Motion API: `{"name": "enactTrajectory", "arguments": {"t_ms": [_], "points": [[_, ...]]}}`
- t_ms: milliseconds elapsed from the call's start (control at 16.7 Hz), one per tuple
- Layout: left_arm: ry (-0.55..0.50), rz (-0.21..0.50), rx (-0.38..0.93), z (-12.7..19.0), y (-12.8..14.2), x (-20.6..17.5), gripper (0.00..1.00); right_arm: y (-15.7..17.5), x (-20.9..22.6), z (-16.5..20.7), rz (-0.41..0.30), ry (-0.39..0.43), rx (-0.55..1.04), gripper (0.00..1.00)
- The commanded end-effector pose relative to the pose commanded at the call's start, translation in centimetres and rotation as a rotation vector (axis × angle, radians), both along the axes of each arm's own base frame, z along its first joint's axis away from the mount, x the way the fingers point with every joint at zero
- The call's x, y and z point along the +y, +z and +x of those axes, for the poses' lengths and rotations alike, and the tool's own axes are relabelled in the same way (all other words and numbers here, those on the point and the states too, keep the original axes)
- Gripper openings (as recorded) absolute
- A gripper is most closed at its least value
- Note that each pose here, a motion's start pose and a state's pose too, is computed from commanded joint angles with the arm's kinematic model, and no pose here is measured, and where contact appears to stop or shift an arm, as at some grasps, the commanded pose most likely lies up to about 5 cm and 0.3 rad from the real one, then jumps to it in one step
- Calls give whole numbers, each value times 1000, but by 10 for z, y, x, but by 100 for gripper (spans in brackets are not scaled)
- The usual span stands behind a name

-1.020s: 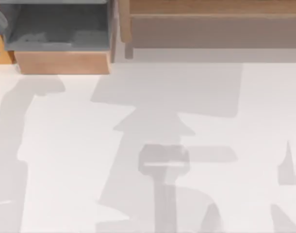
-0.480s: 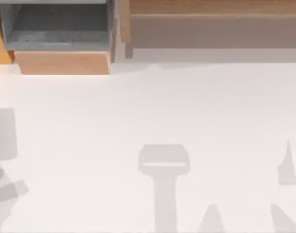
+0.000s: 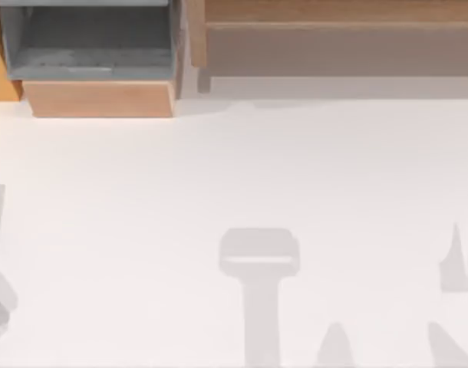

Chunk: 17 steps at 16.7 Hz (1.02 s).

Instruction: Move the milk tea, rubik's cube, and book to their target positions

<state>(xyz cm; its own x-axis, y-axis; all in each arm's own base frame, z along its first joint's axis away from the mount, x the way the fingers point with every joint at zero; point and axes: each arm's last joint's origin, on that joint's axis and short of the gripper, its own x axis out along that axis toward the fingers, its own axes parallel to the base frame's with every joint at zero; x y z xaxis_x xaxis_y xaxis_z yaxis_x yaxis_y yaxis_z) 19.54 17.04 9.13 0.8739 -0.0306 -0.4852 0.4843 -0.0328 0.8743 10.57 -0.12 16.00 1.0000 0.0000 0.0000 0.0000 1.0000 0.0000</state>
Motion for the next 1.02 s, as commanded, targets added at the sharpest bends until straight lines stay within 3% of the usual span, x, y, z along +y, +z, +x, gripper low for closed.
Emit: {"name": "enactTrajectory", "arguments": {"t_ms": [480,1020], "points": [[6,-16,16,2,-6,-1,0,0,0,0,0,0,0,100],[6,-16,16,2,-6,-1,68,0,0,0,0,0,0,100]]}}
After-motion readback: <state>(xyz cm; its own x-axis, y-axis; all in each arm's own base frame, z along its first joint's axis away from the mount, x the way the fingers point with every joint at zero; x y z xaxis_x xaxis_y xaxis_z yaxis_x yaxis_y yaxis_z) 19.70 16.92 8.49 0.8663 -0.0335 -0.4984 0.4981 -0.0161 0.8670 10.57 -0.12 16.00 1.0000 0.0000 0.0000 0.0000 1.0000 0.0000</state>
